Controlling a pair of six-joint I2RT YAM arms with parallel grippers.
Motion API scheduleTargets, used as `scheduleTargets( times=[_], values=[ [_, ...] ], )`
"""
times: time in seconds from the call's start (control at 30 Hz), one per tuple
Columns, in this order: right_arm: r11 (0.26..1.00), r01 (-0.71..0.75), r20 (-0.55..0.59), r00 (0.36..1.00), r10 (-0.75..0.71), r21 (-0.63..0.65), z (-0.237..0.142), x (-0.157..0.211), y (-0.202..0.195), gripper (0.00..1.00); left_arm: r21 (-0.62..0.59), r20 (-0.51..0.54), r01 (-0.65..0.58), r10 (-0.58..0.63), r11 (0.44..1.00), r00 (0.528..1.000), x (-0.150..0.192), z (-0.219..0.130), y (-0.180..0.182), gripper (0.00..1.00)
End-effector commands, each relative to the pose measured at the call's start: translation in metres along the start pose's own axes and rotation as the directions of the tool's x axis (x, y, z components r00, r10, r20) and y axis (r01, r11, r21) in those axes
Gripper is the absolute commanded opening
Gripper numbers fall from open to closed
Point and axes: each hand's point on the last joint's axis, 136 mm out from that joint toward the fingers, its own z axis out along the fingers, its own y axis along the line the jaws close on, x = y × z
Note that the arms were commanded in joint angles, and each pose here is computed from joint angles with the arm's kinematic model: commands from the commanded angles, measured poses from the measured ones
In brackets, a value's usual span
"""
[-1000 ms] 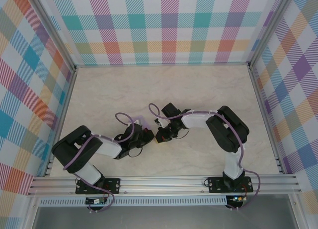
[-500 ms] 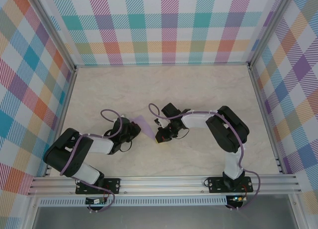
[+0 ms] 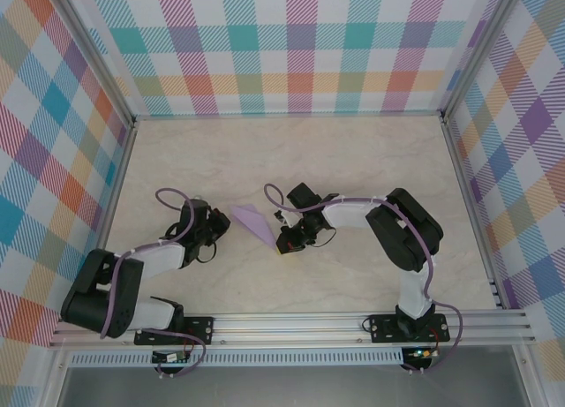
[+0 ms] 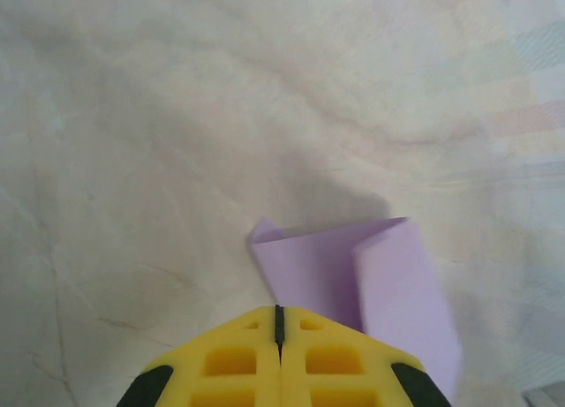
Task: Fold a paper plane with a square sheet of paper (pick it up from the middle)
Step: Fold the wing for the fifth time at the center of the table, then turn over a paper plane at the center of the table.
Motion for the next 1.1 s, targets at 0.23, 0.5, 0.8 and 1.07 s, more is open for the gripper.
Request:
scheduleTargets(
  times=[0.23,0.5,0.8,1.07],
  values=[
    [0.999,-0.013,0.156,0.988,0.008,0.031,-0.044,-0.029,0.028,0.29,-0.158,-0.055,-0.070,0.062,0.985,0.997,-0.011,-0.058,-0.013,0.36],
    [0.976,-0.082,0.376,0.927,0.000,0.202,-0.098,-0.046,0.013,0.64,-0.267,-0.155,-0.118,0.078,0.956,0.985,0.007,-0.064,-0.028,0.53],
    [0.946,-0.224,0.498,0.864,0.082,0.234,-0.133,-0.042,-0.029,0.84,-0.338,-0.229,-0.162,0.086,0.927,0.970,0.047,-0.039,-0.061,0.71],
    [0.915,-0.301,0.539,0.834,0.116,0.269,-0.145,-0.037,-0.056,0.93,-0.441,-0.282,-0.248,0.129,0.862,0.951,0.067,-0.009,-0.075,0.78]
  ],
)
